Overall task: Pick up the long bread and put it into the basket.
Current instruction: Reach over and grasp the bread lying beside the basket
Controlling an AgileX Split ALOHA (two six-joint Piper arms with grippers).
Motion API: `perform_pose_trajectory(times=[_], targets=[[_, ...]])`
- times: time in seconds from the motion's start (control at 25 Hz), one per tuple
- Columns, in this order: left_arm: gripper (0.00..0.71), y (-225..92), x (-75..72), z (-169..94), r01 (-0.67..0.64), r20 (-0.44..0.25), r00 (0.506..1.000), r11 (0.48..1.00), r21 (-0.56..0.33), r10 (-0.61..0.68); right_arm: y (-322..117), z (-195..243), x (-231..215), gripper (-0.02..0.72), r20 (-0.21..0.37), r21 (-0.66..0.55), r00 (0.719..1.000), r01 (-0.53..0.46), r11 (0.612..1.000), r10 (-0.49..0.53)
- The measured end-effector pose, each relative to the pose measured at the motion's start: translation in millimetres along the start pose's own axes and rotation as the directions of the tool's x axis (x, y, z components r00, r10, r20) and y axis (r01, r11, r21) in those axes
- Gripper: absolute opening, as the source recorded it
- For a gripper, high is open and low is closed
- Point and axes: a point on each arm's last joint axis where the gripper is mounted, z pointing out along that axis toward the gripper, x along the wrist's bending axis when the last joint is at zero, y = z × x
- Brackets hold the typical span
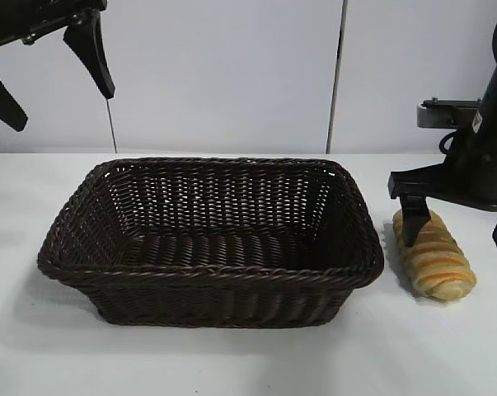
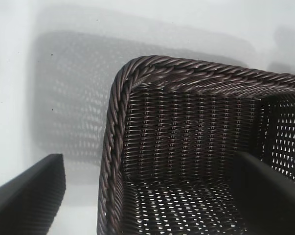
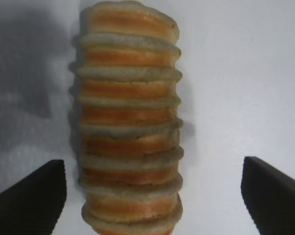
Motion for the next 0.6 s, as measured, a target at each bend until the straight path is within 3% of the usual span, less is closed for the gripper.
perform_pose_trajectory(times=[0.4,0.6], targets=[[0.658,1.0,-0.2,0.0,0.000,0.002,1.000,1.000,-0.011,0.000,-1.3,10.8,1.5,0.125,-0.005,0.010,0.999,-0.046,0.999,0.046],[0.658,1.3,-0.3,0.0,0.000,0.003,1.000,1.000,-0.014,0.000,4.7,1.0,1.2,0.113,0.010,0.022,0.998,-0.055,0.998,0.055]])
